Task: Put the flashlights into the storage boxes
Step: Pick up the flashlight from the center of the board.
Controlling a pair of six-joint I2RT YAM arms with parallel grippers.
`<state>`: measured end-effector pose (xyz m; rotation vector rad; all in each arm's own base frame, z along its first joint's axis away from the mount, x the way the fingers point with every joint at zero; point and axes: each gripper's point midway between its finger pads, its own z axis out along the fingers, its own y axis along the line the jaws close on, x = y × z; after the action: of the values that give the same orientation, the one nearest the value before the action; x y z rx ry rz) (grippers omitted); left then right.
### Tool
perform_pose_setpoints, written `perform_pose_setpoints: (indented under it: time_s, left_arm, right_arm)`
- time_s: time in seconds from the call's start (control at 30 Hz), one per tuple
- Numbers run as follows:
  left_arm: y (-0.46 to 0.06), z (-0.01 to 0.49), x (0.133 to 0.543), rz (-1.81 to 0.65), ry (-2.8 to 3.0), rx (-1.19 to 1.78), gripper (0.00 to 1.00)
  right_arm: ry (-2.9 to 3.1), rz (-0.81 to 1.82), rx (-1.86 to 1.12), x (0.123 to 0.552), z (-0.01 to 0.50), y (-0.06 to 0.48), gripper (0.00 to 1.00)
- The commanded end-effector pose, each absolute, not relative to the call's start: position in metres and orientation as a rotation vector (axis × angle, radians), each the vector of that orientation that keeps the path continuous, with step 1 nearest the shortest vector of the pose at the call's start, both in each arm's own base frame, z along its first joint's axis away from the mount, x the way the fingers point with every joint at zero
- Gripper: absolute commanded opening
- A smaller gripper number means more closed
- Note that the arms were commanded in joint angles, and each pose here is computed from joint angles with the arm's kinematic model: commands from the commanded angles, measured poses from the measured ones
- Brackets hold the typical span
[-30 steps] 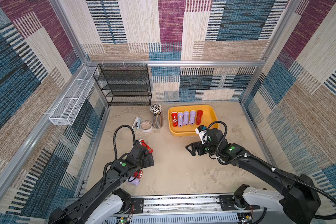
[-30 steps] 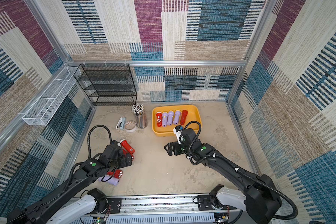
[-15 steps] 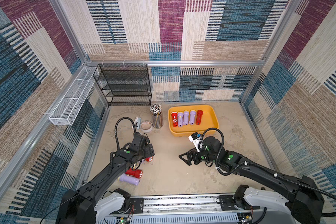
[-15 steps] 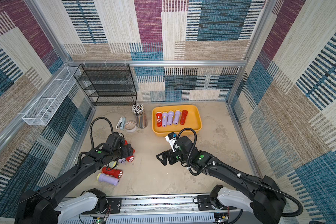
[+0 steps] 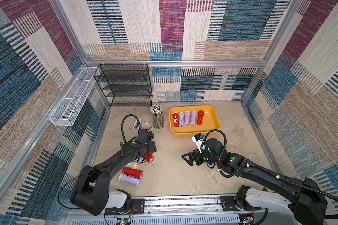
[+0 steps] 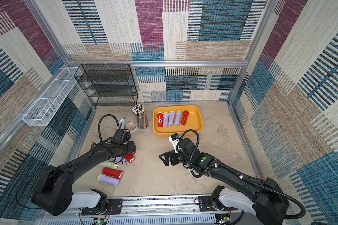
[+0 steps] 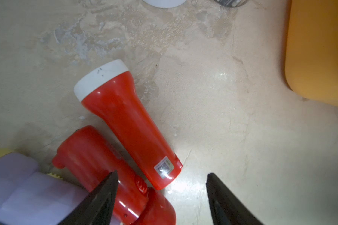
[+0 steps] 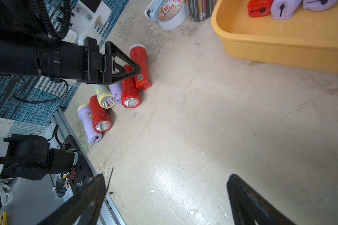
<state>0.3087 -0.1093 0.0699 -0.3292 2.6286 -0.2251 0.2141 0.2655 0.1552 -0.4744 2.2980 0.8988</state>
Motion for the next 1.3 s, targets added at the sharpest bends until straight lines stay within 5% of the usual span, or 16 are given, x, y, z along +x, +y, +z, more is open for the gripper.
perform_pose_setpoints:
  time_s: [0.0, 0.3, 0.87, 1.27]
  left_arm:
    - [-0.111, 0.068, 0.319, -0.236, 2.615, -0.318, 0.73]
    - [-0.114, 0.042, 0.330, -0.206, 2.686, -0.331, 0.69]
    - [-0.120, 0.021, 0.334, -0.203, 2.753, -0.318, 0.35]
    - [-0.135, 0.038, 0.319, -0.279, 2.737, -0.284, 0.29]
  right_arm:
    - [2.263, 0.891, -0.460, 0.221, 0.160, 0.268, 1.00]
    - [2.303, 0.831, -0.464, 0.224, 0.143, 0.264, 1.00]
    - [2.313, 0.765, -0.448, 0.230, 0.140, 0.258, 1.00]
    - [2.306, 0.765, -0.418, 0.226, 0.145, 0.251, 1.00]
